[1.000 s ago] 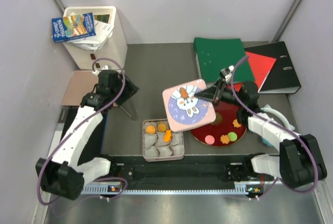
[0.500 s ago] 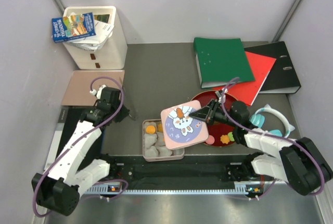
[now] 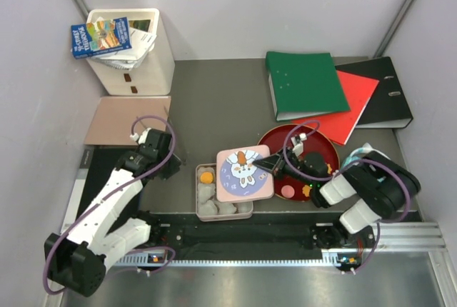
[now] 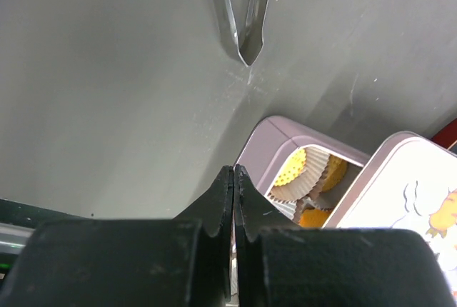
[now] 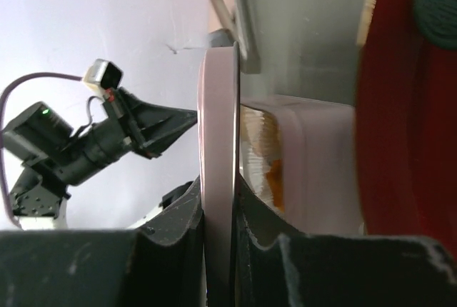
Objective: Pack the cookies
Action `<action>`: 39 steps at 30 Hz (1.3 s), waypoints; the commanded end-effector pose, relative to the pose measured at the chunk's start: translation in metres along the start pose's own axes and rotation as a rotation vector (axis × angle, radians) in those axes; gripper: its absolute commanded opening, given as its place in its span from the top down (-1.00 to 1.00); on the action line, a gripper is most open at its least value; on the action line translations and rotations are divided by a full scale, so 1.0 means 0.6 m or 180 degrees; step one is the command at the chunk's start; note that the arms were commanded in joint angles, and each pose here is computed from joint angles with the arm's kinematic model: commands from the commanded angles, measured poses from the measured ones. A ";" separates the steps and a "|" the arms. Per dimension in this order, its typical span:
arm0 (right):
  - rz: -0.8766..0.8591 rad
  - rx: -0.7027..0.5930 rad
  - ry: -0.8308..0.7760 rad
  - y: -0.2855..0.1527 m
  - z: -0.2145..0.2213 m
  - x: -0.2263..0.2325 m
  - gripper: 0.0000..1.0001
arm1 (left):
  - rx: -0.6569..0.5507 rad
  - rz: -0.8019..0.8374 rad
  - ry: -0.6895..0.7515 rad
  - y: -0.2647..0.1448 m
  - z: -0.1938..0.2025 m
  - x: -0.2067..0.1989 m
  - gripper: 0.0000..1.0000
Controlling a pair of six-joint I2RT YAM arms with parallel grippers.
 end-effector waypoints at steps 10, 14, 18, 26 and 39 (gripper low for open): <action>-0.0425 0.0152 -0.0086 -0.006 0.026 -0.002 1.00 | 0.0112 0.0060 0.0026 0.018 0.018 0.003 1.00; -0.0428 0.0266 -0.0085 -0.005 0.031 -0.002 1.00 | 0.0216 0.0074 -0.0003 0.028 0.027 0.004 1.00; -0.0369 0.0313 -0.0084 -0.012 0.036 -0.009 1.00 | 0.0352 0.0130 -0.0061 0.039 0.037 0.001 1.00; -0.0280 0.0482 -0.0010 0.011 0.055 -0.026 1.00 | 0.0400 0.0175 -0.0112 0.046 0.041 -0.001 1.00; -0.0306 0.0520 -0.0076 0.033 0.050 -0.013 0.07 | 0.0398 0.0191 -0.0049 0.045 0.042 -0.004 1.00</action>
Point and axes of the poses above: each gripper's point midway between its finger pads, its own y axis out along the fingers, its own x axis along the line the jaws close on, z = x × y, the point moved 8 cm from there along -y, back along the fingers, and after that the axes turned 4 degrees about -y, right-handed, at the moved point
